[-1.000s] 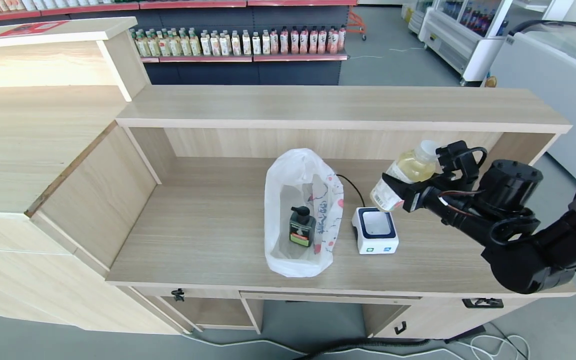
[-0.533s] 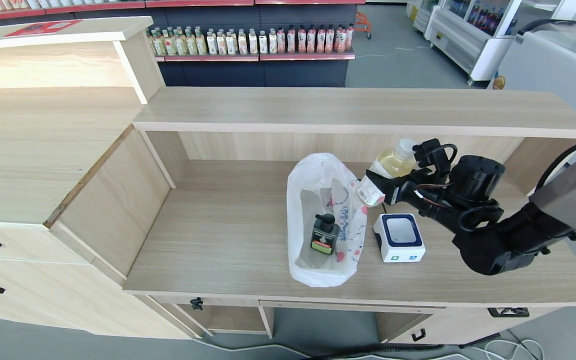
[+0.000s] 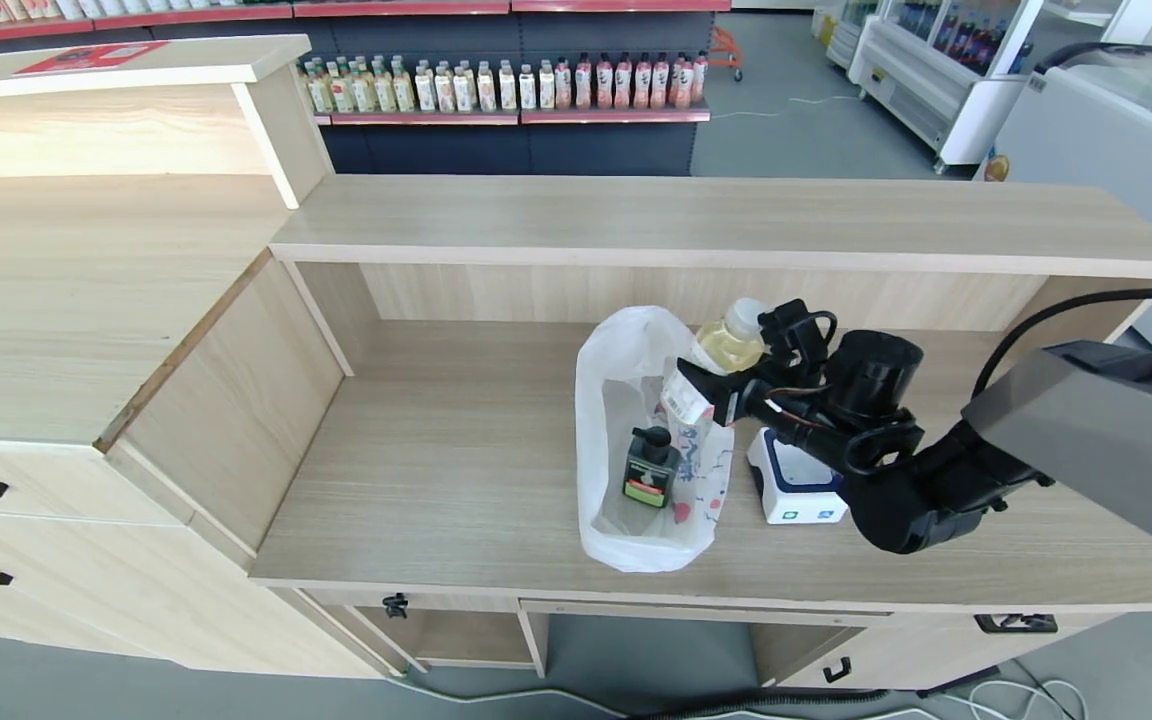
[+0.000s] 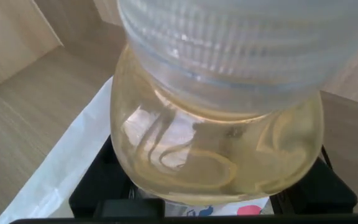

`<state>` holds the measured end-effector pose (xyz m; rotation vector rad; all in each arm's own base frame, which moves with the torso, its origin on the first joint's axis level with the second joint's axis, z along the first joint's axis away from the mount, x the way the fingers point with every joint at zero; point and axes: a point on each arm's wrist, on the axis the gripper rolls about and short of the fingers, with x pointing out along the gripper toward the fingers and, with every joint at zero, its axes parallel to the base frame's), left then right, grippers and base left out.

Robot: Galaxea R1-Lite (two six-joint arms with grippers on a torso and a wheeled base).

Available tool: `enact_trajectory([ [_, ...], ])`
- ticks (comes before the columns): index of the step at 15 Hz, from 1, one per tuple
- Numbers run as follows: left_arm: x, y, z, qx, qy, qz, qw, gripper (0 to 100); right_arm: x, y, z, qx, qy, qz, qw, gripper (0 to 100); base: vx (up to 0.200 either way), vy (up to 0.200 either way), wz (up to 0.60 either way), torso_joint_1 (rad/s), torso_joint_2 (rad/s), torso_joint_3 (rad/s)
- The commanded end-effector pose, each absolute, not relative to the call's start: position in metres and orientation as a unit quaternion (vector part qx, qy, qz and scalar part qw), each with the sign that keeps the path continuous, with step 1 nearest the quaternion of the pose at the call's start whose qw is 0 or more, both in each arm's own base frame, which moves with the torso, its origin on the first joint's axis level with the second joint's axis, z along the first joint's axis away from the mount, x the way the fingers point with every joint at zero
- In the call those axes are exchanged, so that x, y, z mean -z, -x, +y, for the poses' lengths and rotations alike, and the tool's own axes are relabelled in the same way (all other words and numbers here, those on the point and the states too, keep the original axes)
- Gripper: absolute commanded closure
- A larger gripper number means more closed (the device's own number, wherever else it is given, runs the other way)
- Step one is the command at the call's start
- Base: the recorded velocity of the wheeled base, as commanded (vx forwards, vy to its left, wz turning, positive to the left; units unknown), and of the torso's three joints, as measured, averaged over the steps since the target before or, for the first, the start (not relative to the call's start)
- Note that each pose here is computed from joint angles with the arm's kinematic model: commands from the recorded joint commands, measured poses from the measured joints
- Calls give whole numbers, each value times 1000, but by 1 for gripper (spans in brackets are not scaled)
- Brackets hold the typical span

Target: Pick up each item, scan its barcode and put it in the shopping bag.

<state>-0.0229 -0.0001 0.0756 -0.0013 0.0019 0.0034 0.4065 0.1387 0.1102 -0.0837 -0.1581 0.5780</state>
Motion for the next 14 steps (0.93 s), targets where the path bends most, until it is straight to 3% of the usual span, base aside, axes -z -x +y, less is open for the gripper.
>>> enact_trajectory([
  [1, -76, 23, 0, -2, 1, 1, 1000, 0, -91, -417, 143, -284, 43, -66, 955, 100, 0, 0, 0, 0, 0, 0],
  [14, -76, 23, 0, -2, 1, 1, 1000, 0, -44, -443, 141, -274, 56, -39, 959, 100, 0, 0, 0, 0, 0, 0],
])
